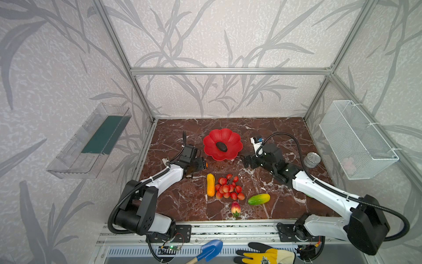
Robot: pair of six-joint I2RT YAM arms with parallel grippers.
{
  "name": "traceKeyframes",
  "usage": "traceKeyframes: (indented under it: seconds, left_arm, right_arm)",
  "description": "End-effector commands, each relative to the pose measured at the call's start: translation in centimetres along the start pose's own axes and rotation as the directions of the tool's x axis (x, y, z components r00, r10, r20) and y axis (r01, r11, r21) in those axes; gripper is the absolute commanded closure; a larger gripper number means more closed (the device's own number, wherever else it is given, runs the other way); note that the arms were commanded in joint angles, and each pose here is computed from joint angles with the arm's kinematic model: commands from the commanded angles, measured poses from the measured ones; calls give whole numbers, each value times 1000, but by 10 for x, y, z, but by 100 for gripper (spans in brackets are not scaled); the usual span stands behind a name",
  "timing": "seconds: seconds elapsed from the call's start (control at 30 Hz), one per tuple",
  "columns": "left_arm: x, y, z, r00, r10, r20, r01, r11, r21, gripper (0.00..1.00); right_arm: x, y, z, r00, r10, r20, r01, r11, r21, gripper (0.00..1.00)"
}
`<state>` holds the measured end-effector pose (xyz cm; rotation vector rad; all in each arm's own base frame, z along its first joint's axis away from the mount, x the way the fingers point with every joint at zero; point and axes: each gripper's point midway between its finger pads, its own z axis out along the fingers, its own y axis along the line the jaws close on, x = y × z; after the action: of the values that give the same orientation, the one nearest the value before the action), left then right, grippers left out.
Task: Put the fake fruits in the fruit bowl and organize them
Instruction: 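Grasp the orange mandarin with the left gripper while the right gripper draws back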
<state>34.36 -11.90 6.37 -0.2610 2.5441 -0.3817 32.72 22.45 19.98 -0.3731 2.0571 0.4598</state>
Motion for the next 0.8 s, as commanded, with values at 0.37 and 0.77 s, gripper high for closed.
traceKeyframes:
  seconds: [0.37,0.77]
  left_arm:
    - [3,1,39,996,-3,-85,-1,999,-53,50]
    - [-57,-44,-31,989,93,115,-102,992,71,63]
  right_arm:
    - [0,-12,-5,1000,-10,23,10,999,32,1]
    - [6,-19,0,1000,5,15,-6,999,41,1]
